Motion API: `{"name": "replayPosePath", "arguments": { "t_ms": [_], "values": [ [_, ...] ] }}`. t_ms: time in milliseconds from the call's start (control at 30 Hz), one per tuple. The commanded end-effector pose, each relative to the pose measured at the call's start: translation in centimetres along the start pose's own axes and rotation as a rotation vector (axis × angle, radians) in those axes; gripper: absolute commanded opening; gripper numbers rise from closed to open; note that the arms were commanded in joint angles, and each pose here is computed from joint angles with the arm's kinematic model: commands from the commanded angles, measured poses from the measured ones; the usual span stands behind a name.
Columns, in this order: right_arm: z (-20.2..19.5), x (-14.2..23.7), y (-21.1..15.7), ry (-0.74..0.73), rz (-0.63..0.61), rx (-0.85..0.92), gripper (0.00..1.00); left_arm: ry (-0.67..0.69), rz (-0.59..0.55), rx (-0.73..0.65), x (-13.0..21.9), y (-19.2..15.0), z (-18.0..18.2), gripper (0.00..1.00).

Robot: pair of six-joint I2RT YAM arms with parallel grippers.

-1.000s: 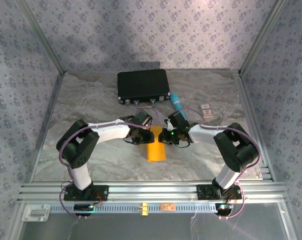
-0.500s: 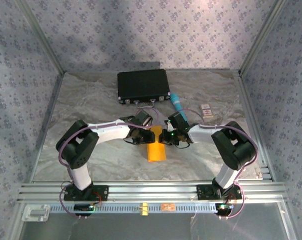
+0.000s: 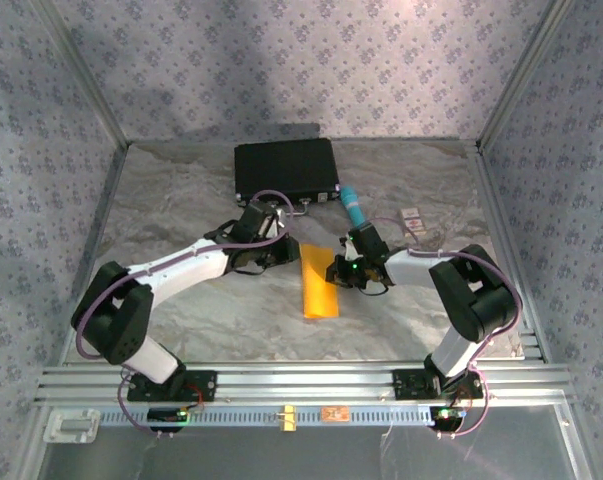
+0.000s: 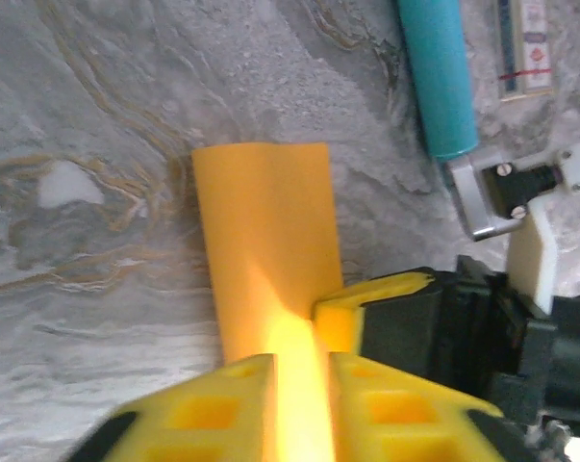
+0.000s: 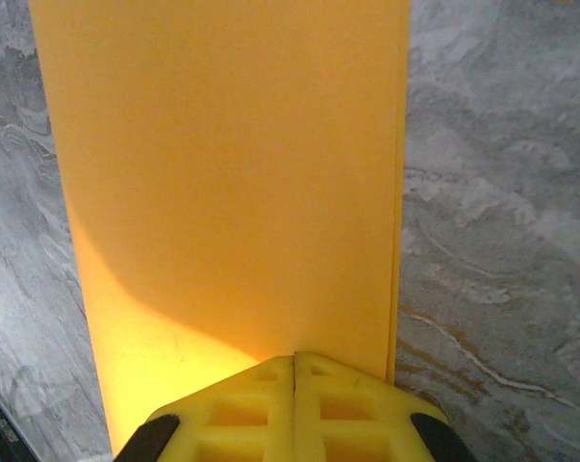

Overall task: Fold a paper plane with a square sheet of paper (pick it up from the middle)
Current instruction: First fold the square sheet of paper in half at the center of the table.

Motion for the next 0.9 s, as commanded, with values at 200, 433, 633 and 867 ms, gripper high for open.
{"name": "replayPosePath", "arguments": {
  "t_ms": [200, 433, 633, 867],
  "values": [
    [-3.1, -0.3, -2.3, -0.110, 0.066, -0.038, 0.00, -0.180, 0.192, -0.001, -3.6, -2.6, -2.2, 0.00],
    [-3.1, -0.5, -2.4, -0.114, 0.075, -0.041, 0.00, -0.150, 0.252, -0.013, -5.6, -3.8, -1.3, 0.00],
    [-3.1, -0.6, -2.5, -0.128, 0.079, -0.035, 0.00, -0.071, 0.272, -0.021, -6.6, -4.5, 1.1, 0.00],
    [-3.1, -0.6, -2.7, -0.131, 0.082, -0.037, 0.00, 0.070, 0.285, -0.026, -7.1, -6.1, 5.7, 0.00]
  ]
}}
Point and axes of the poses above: each hand's point on the last joint's axis, 136 mm out from that joint toward the fingers, its own x axis back along the fingers, its own z axis along the line the jaws close on, y = z × x, the point moved 1 cm from there along x, back along the fingers, and after that the axes turned 5 degrees about x, right-handed, at the moved point
